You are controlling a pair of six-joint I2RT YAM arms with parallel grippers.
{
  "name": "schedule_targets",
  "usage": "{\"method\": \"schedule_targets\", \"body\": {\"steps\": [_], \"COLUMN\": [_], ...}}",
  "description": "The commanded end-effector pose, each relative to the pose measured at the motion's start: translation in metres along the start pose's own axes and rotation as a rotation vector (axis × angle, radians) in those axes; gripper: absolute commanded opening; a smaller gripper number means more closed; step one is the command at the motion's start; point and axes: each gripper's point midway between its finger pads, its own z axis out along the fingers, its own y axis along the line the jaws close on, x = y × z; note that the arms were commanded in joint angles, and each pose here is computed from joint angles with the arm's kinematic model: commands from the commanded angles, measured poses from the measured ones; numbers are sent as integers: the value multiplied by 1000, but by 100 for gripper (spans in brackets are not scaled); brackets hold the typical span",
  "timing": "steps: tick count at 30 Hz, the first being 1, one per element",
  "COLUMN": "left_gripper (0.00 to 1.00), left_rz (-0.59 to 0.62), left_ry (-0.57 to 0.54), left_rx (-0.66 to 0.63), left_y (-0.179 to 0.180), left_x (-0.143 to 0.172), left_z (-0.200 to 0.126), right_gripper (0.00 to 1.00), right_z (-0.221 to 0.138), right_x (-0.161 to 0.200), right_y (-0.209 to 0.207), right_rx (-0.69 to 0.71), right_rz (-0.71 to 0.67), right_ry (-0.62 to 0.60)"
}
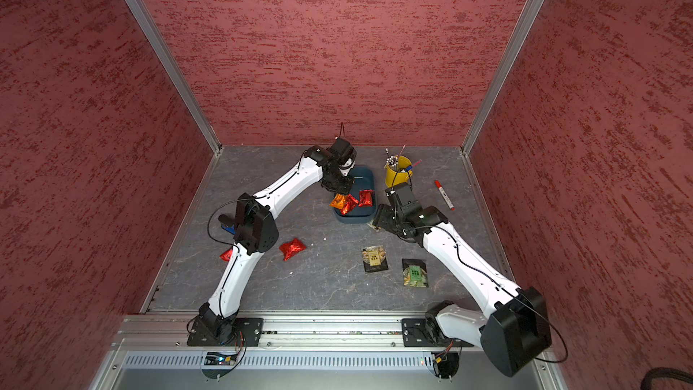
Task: Put the tea bags into the storage box
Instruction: Place the tea bag in the storage box, then pick up the tea bag from the center of the board.
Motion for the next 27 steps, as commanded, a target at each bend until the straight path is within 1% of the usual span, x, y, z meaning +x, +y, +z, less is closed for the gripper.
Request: {"method": "schedule_targets", "body": {"steps": [1,2,3,4,7,10,14,16,22,26,27], "left_gripper": [29,31,35,42,67,82,86,87,86,80,75], "left_rz": [-18,-21,-23,-24,-25,-15,-18,-20,-46,-64,-76], "left_ry": [-92,-90,-90,-87,-89,-108,-128,-121,-86,-65,-50], "left_rx": [47,47,45,40,17,-19,-28,-32,-7,31,44], "left_y": [-9,-8,-8,-7,-3,4,8,9,1,-16,-20], "left_x": [-26,-26,-27,-26,-26,-26,-23,-15,31,67,77], "left_z": [-1,2,3,4,-2,-16,-41,-54,-85,-93,-93], "right_gripper": [69,69,69,69,70,71,73,74,74,75,75], "right_z": [-4,-5,-5,-4,-3,0,3,5,7,10,11], "right_x": [9,10,12,13,14,16,22,29,46,54,56], "right_y": [-9,-10,-12,-13,-16,-17,-22,-25,-33,-35,-37], "right_rx": [12,14,14,15,23,29,51,44,17,4,6], "right_rz": [20,23,25,28,31,22,-2,-3,14,26,28], "right_ry": [3,4,6,7,4,13,47,59,86,111,114]}}
